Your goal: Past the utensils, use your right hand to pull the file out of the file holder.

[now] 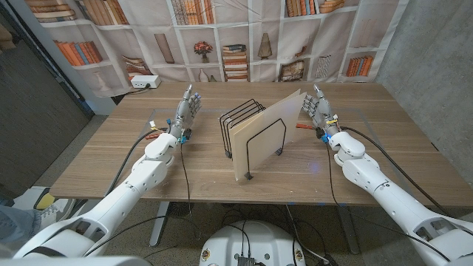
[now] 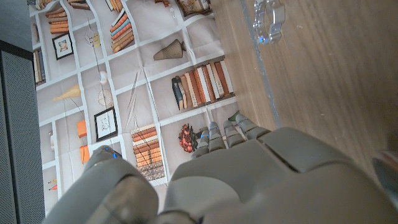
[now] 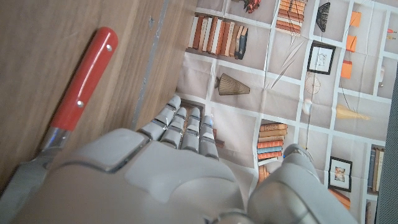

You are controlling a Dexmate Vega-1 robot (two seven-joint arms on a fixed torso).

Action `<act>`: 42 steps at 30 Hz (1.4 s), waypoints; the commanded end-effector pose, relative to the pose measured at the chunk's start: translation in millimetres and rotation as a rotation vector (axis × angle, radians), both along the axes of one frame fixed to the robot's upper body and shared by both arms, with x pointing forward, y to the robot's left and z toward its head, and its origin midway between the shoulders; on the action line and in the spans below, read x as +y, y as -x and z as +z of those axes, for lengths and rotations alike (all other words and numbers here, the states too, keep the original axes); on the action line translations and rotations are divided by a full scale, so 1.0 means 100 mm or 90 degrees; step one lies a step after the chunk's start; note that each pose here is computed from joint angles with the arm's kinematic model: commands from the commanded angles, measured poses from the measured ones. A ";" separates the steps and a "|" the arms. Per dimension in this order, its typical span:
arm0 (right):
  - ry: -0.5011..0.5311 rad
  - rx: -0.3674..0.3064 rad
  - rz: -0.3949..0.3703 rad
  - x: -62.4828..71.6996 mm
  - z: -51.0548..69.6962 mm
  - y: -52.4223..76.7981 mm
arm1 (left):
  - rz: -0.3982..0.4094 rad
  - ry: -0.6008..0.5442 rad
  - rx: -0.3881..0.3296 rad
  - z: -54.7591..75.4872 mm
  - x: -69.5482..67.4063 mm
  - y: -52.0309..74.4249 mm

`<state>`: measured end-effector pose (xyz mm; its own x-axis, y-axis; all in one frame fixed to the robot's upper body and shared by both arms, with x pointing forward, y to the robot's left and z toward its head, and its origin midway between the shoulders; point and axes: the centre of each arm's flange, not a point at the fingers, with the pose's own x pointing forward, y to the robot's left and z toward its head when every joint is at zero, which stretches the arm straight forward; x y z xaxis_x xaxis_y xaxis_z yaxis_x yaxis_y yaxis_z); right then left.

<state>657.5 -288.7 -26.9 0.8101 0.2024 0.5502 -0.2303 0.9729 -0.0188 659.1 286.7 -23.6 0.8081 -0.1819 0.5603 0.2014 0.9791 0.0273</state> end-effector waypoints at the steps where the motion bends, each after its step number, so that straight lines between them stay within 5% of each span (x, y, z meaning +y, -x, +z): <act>1: -0.018 -0.022 -0.002 0.02 -0.03 0.06 | -0.004 -0.012 0.000 0.02 -0.02 -0.03; 10: -0.013 -0.062 -0.005 -0.03 0.02 0.22 | -0.005 -0.036 0.004 0.08 -0.02 0.08; 21: 0.015 -0.154 0.013 -0.12 0.26 0.56 | 0.005 -0.056 -0.002 0.11 -0.05 0.33; 26: 0.019 -0.193 0.024 -0.14 0.31 0.69 | 0.012 -0.064 -0.023 0.15 -0.05 0.35; 30: 0.003 -0.201 0.077 -0.09 0.28 0.73 | -0.003 -0.079 -0.048 0.14 -0.03 0.29; 42: 0.055 -0.277 0.026 -0.01 0.29 1.13 | 0.013 -0.113 -0.046 0.11 -0.05 0.36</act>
<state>579.8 -296.5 -2.5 0.5901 0.2757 0.7588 -0.2844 0.9506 -0.1242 628.1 282.5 -8.3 0.7655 -0.2571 0.5899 0.1937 0.9663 0.1698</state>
